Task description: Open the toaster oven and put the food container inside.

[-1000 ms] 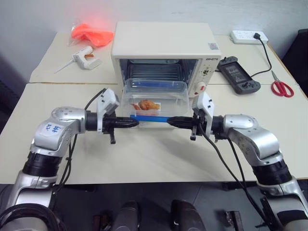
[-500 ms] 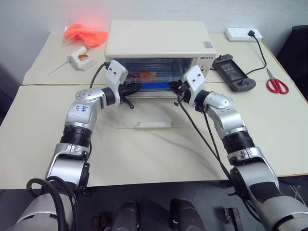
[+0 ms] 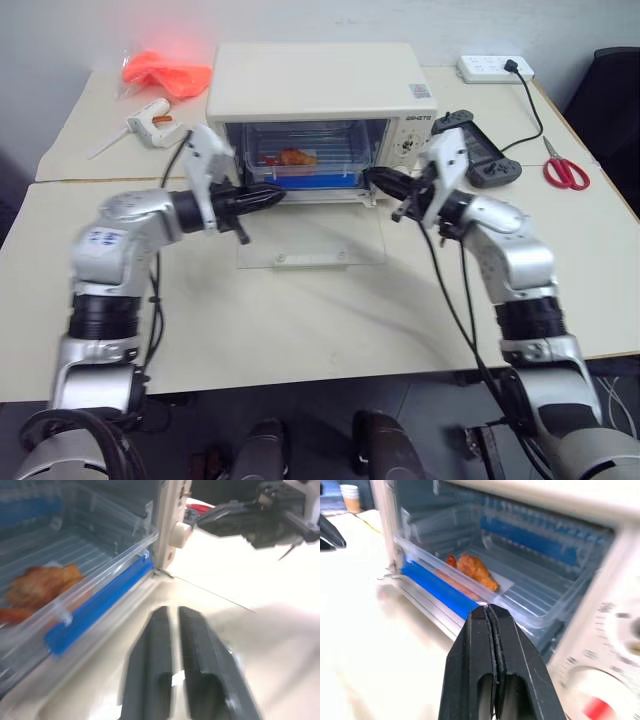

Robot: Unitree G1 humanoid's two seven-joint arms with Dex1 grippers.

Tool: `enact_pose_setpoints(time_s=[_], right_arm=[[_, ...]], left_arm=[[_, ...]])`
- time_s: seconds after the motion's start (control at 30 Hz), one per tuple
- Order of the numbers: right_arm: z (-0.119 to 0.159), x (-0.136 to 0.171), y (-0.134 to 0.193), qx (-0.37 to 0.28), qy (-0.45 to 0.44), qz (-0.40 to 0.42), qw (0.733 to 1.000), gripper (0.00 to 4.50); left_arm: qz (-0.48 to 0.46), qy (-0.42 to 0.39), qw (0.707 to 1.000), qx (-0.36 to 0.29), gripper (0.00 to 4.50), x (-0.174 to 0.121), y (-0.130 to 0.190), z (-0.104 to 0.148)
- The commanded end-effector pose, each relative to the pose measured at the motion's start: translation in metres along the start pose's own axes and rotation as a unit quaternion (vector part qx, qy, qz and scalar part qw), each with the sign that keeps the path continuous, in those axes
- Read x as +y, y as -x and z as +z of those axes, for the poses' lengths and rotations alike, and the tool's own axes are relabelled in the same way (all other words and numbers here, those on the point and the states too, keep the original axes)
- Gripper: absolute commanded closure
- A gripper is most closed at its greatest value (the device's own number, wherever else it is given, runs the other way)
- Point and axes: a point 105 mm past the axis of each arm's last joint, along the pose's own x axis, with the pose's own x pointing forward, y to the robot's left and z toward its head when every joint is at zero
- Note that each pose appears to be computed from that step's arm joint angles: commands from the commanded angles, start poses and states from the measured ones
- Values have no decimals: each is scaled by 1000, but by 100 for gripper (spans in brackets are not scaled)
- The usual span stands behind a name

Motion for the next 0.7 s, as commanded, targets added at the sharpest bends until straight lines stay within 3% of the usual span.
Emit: enact_pose_setpoints(time_s=[0.03,0.23,0.37,0.7], right_arm=[[17,12,29,0,8,23,1000,450],[-10,50,87,92,-23,78,992,450],[-36,73,101,136,-60,86,985,450],[-94,74,62,152,-83,-6,985,450]], left_arm=[[-22,-15,999,-18,310,-15,34,26],[-21,-29,999,7,132,-25,80,47],[-29,-31,999,19,13,-30,94,54],[-75,-51,995,51,2,-48,97,58]])
